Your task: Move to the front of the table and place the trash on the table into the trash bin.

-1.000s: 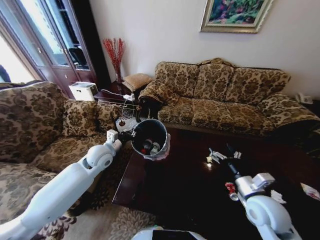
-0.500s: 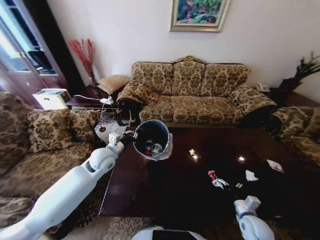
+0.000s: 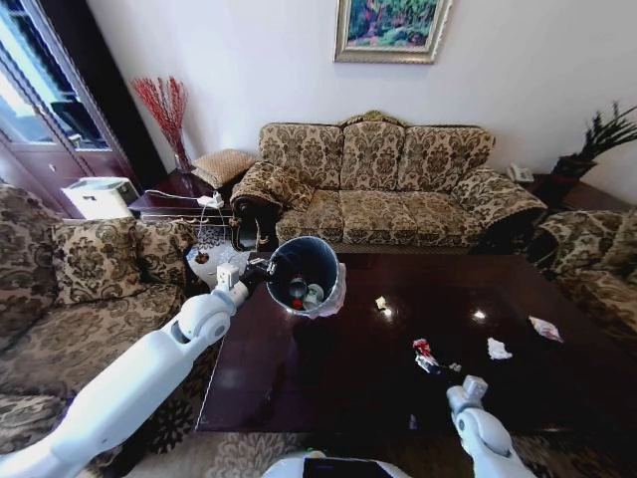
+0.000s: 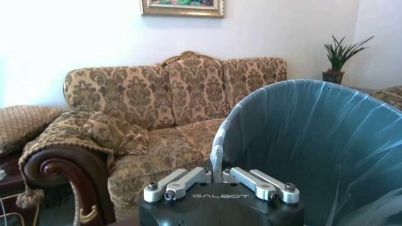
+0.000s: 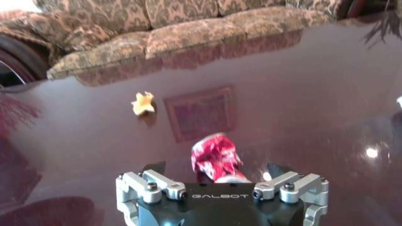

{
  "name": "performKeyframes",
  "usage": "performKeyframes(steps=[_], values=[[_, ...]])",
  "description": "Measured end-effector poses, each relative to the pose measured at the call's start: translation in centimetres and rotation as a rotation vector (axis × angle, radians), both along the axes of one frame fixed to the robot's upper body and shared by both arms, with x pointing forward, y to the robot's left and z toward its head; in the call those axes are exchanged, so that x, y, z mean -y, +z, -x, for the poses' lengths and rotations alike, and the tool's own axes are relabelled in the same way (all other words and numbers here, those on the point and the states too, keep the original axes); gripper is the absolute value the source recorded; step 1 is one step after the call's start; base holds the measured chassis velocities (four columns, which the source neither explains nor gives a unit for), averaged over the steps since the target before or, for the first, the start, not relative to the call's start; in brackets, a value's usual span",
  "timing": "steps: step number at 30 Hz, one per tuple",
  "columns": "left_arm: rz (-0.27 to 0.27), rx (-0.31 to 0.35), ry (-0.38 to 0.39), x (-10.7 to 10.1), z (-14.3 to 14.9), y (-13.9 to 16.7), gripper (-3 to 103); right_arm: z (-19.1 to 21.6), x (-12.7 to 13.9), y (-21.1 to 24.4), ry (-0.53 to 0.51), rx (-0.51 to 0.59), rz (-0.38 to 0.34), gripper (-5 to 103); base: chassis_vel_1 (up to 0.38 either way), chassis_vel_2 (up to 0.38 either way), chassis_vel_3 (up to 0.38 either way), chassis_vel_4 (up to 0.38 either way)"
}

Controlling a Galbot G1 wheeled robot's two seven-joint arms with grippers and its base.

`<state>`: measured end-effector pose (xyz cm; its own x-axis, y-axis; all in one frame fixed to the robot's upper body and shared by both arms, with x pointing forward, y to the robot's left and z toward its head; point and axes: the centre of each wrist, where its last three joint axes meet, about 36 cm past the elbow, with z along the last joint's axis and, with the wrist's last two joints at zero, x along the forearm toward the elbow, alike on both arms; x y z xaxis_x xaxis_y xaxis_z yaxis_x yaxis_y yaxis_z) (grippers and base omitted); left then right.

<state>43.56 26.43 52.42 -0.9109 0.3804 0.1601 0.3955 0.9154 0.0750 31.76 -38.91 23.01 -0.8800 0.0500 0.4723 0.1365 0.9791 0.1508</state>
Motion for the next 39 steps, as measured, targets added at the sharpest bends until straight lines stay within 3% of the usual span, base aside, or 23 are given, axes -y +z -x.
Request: performKeyframes(steps=[3, 5, 7, 14, 16, 18, 20, 21, 23, 29, 32, 39], values=[[-0.002, 0.001, 0.001, -0.1, 0.0, 0.0, 3, 0.0, 0.0, -0.6, -0.013, -0.019, -0.006, 100, 0.0, 0.0, 0.0, 0.0], [-0.004, 0.005, 0.003, -0.2, 0.0, 0.1, 3, 0.1, 0.0, -1.3, -0.028, -0.036, -0.014, 91, 0.0, 0.0, 0.0, 0.0], [-0.005, 0.007, 0.004, -0.3, 0.0, 0.2, 3, 0.2, -0.1, -1.6, -0.034, -0.042, -0.018, 91, 0.0, 0.0, 0.0, 0.0], [-0.006, 0.014, 0.0, -0.7, -0.1, 0.5, 3, 0.6, -0.9, -2.0, -0.034, -0.04, -0.027, 58, 0.0, 0.0, 0.0, 0.0], [-0.005, 0.015, -0.001, -0.7, -0.1, 0.5, 3, 0.6, -1.1, -1.9, -0.034, -0.037, -0.029, 58, 0.0, 0.0, 0.0, 0.0], [-0.003, 0.017, -0.004, -0.8, -0.2, 0.5, 3, 0.7, -1.4, -2.0, -0.033, -0.033, -0.028, 41, 0.0, 0.0, 0.0, 0.0], [-0.003, 0.018, -0.006, -0.8, -0.2, 0.5, 3, 0.7, -1.5, -2.1, -0.033, -0.032, -0.026, 41, 0.0, 0.0, 0.0, 0.0], [-0.002, 0.018, -0.007, -0.9, -0.2, 0.5, 3, 0.8, -1.5, -2.1, -0.034, -0.029, -0.024, 30, 0.0, 0.0, 0.0, 0.0], [-0.001, 0.02, -0.008, -0.9, -0.2, 0.5, 3, 0.8, -1.5, -2.1, -0.035, -0.027, -0.021, 30, 0.0, 0.0, 0.0, 0.0], [0.002, 0.024, -0.009, -1.0, -0.3, 0.5, 3, 0.8, -1.4, -2.0, -0.035, -0.017, -0.006, 3, 0.0, 0.0, 0.0, 0.0], [0.004, 0.023, -0.009, -1.0, -0.3, 0.5, 3, 0.8, -1.7, -1.4, -0.014, 0.003, 0.022, -2, 0.0, 0.0, 0.0, 0.0], [0.004, 0.023, -0.01, -1.0, -0.3, 0.4, 3, -0.5, -2.7, 0.5, 0.034, 0.053, 0.091, -2, 0.0, 0.0, 0.0, 0.0]])
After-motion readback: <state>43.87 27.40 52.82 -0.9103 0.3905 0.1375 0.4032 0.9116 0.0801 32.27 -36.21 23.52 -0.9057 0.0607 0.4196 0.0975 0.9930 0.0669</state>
